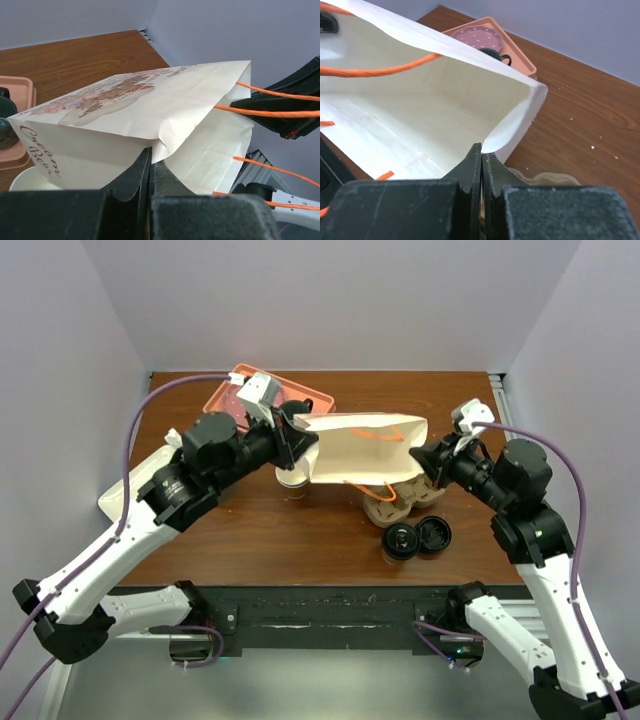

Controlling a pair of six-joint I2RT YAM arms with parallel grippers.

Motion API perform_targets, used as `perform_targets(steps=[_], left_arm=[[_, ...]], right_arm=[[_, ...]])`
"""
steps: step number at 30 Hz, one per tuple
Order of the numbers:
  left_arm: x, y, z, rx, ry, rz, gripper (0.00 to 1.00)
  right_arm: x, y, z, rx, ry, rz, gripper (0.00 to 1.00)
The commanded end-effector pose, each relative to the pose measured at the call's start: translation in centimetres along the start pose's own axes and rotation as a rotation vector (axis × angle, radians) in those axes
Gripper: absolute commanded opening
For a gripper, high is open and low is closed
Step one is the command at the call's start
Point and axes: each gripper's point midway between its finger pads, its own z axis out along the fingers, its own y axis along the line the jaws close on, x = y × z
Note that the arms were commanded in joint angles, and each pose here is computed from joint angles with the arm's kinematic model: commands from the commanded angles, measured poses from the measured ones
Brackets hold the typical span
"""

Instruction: Pack the takeout coffee

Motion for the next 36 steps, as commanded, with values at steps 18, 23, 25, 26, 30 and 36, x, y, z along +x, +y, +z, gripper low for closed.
perform_targets(steps=[18, 23, 25, 26, 30, 36], left_arm=[[5.5, 0.3, -7.0, -0.110, 0.236, -0.145, 0.00], [8.5, 2.3, -7.8, -0.226, 0.358, -0.150, 0.00], [9.6, 2.7, -7.9, -0.253, 0.399, -0.170, 0.00], [9.7, 2.8, -7.9, -0.259, 0.406, -0.178, 0.00], [9.2, 3.0, -8.8, -0.288, 0.393, -0.195, 0.00], [11.3, 3.7, -9.5, -0.301, 0.423, -0.224, 0.00]], right_arm=[[-3.7, 4.8, -4.1, -0.140, -0.014, 0.125, 0.49], [-6.3, 4.1, -3.8, -0.089, -0.114, 0.199, 0.50], [-7.0, 2.7, -3.6, -0.004, -0.131, 0.250, 0.50], [-6.9, 2.2, -3.5, 0.030, -0.119, 0.270, 0.51], [-5.9, -0.1, -2.5, 0.152, -0.058, 0.321, 0.51], [-3.6, 0.4, -1.3, 0.127, 0.032, 0.365, 0.51]])
